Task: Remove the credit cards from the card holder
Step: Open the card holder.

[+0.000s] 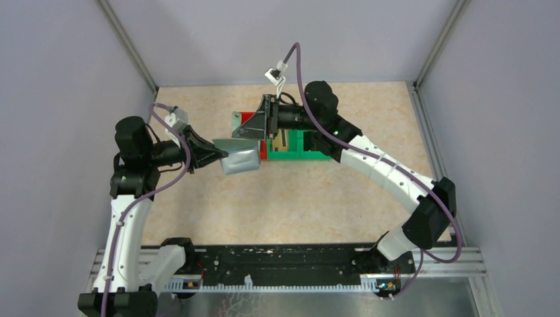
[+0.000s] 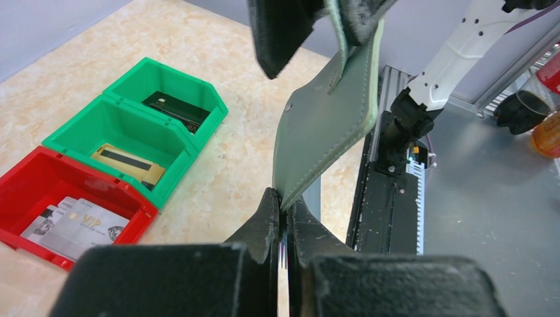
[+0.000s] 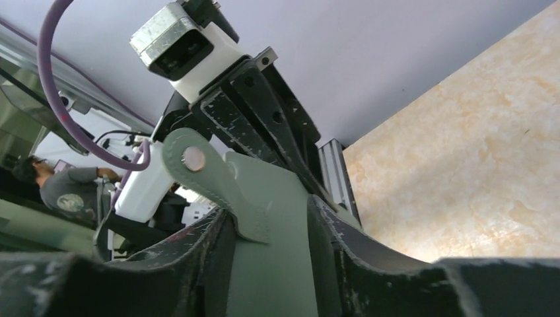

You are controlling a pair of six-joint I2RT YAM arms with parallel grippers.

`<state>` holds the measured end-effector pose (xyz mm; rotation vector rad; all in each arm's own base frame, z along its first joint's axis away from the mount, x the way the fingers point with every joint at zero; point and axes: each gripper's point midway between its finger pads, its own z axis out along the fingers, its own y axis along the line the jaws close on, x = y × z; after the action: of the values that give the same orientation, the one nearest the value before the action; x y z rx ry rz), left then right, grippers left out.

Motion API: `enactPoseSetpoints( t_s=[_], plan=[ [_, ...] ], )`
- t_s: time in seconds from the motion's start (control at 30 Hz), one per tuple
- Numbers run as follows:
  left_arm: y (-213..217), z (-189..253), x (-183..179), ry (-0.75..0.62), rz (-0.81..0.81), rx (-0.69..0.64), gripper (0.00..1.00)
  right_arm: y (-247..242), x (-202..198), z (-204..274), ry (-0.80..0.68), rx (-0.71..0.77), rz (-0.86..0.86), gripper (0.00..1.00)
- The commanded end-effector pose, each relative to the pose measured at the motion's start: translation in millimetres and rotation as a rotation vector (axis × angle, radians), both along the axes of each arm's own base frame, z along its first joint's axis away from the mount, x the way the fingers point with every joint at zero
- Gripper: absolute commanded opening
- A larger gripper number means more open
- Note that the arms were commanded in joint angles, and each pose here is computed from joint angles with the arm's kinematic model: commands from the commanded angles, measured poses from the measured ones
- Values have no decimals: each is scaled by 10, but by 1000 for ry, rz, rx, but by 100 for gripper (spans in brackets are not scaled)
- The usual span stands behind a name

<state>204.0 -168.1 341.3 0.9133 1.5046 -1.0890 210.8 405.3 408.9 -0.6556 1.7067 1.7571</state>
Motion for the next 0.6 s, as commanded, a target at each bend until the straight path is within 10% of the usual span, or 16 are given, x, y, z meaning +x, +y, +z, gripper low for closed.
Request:
enactPoseSetpoints(
  t_s=[0.0,0.57],
  plan=[
    [-39,204,-116,-24,-52,-45,0,-177,19,396,-105,69,-25,46],
    [-82,604,-60,219,-5,-213,0,-677,-102,115,-204,46,-57,84]
  ],
)
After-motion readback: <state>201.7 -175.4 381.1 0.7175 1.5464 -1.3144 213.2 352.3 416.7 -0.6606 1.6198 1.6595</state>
